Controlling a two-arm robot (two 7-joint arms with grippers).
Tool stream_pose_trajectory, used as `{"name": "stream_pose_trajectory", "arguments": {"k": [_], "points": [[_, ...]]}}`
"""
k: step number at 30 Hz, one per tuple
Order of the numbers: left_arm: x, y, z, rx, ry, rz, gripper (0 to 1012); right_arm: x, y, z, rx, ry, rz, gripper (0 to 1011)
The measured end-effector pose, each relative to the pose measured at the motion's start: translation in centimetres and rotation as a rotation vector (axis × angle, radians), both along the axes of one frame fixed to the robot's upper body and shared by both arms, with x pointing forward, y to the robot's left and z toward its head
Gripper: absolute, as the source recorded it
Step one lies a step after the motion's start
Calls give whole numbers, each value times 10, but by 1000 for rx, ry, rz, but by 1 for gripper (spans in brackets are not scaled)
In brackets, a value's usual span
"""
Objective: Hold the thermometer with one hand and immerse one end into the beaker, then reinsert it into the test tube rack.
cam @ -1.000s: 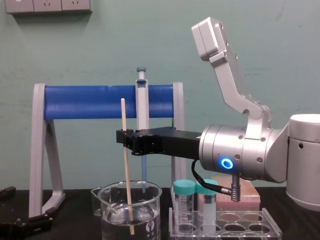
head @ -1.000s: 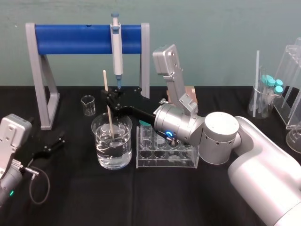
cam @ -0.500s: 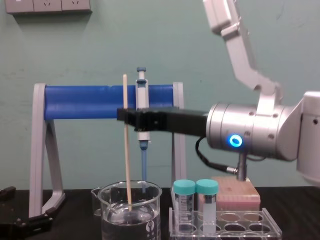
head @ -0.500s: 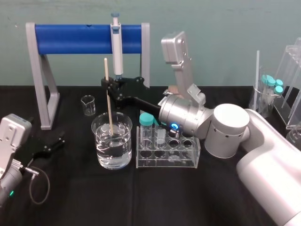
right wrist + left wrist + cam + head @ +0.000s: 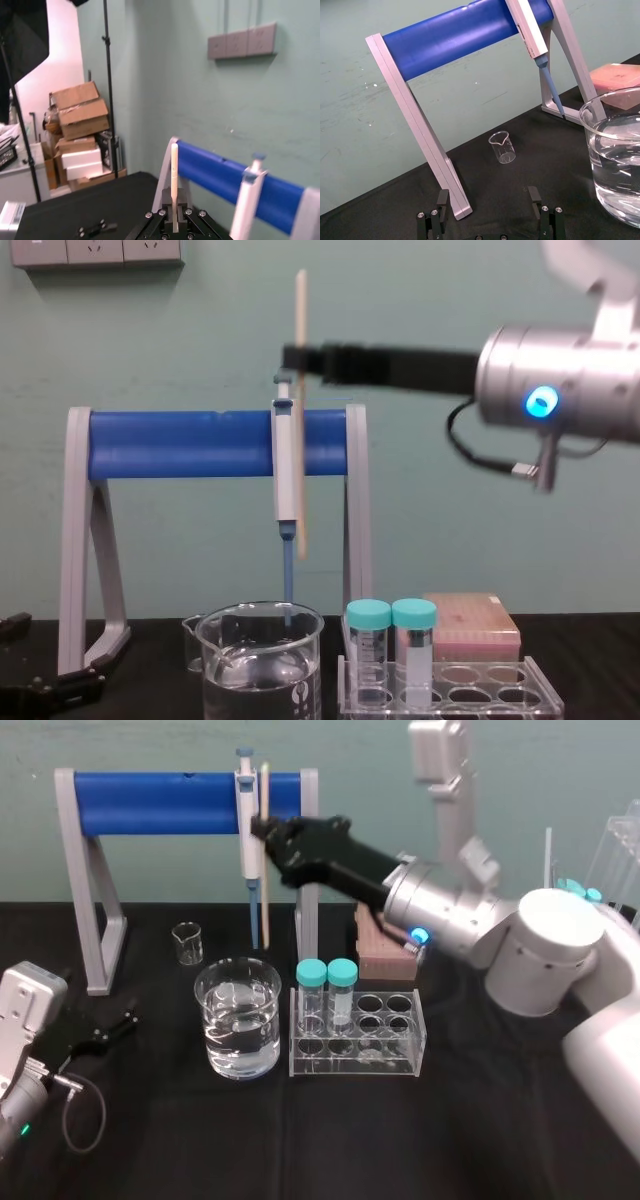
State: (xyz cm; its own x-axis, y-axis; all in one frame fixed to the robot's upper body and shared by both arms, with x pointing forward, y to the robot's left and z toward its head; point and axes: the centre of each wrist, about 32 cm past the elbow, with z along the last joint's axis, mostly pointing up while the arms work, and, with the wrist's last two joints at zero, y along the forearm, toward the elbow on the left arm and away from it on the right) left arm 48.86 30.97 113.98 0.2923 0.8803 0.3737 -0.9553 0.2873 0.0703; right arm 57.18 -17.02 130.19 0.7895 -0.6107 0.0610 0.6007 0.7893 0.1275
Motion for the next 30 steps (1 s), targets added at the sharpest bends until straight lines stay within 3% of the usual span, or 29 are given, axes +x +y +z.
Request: {"name": "stream_pose_trajectory", "arguments": {"k": [3,7,12,17,23,30], "points": [[0,0,0,0,0,0,1004,-7,-12,13,8,-18,-36,55],[0,0,0,0,0,0,1004,-16,-25,21,6,-14,-85,55],[0,0,0,0,0,0,1004,-31,-43,21,11,2,-148,55],[0,0,0,0,0,0,1004,-47,-62,9,27,19,-225,55],[0,0,0,0,0,0,1004,-69,-84,-16,38,50,-320,55],[0,0,0,0,0,0,1004,-74,-93,-32,39,42,-339,55]]}}
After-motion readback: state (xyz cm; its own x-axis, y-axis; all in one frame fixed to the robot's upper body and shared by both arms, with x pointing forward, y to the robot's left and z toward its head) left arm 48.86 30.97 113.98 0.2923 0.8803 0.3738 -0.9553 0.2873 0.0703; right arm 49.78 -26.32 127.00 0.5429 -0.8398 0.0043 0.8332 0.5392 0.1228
